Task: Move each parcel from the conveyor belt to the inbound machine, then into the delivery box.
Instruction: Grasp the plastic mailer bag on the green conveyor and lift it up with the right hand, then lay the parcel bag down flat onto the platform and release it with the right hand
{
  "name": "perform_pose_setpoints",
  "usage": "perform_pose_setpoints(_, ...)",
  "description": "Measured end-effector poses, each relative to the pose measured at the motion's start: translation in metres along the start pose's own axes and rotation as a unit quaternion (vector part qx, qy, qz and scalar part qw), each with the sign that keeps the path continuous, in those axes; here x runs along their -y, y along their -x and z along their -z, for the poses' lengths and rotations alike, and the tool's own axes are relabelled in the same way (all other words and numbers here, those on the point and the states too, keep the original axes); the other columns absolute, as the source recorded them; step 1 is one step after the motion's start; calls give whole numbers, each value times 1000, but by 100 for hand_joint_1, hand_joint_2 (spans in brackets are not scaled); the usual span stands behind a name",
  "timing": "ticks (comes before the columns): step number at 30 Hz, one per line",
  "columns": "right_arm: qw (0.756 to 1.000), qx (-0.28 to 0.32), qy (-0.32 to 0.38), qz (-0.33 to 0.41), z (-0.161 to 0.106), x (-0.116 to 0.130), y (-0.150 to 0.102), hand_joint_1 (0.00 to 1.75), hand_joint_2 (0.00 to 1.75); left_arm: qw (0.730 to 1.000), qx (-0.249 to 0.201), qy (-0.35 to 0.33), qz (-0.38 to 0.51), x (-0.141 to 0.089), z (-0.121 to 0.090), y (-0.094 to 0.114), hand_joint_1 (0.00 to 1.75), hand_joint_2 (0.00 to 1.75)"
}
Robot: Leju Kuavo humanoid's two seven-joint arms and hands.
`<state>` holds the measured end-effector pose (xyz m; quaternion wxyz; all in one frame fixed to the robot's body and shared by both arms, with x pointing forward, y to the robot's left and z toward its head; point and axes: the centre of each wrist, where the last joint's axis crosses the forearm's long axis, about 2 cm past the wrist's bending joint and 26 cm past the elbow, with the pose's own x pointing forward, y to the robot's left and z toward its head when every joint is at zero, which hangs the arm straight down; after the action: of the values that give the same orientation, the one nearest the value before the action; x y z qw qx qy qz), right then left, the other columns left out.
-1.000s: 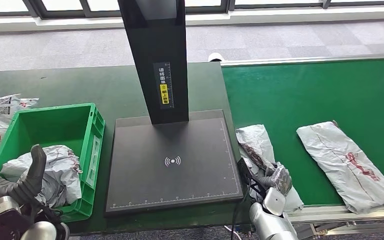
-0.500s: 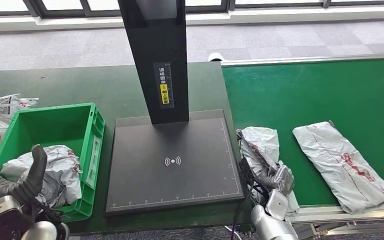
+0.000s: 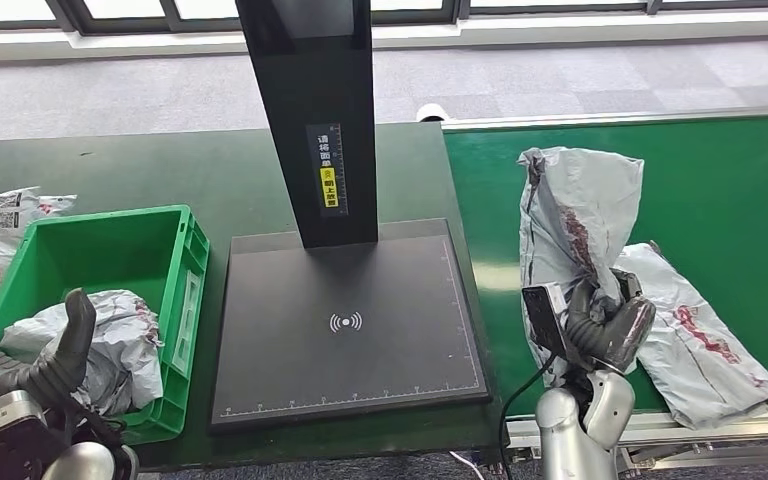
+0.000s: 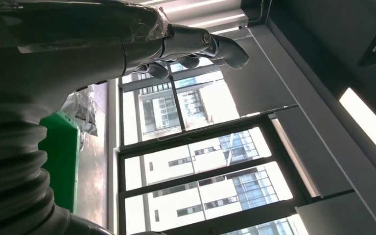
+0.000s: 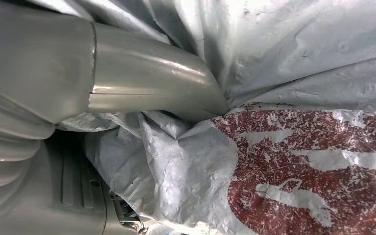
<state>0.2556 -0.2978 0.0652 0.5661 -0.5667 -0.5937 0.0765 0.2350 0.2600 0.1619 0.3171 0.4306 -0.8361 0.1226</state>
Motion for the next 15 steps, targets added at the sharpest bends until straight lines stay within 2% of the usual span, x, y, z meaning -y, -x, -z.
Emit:
perform_pose_setpoints(6, 999, 8, 26, 17, 3, 9, 2, 175, 175, 1000, 0, 1, 1, 0, 0, 0, 0, 175)
perform_pose_setpoints(10, 995, 30, 83, 49, 10, 29, 2, 175, 175, 1000, 2, 5, 4, 1, -1, 1, 0, 175)
perform_pose_setpoints(12, 994, 55, 79, 60, 7, 27, -8, 175, 175, 1000, 3, 7, 4, 1, -1, 1, 0, 175)
perform_pose_setpoints(15, 989, 119, 17, 81, -4, 4, -43, 175, 175, 1000, 6, 12, 1, 5, -2, -1, 0, 175)
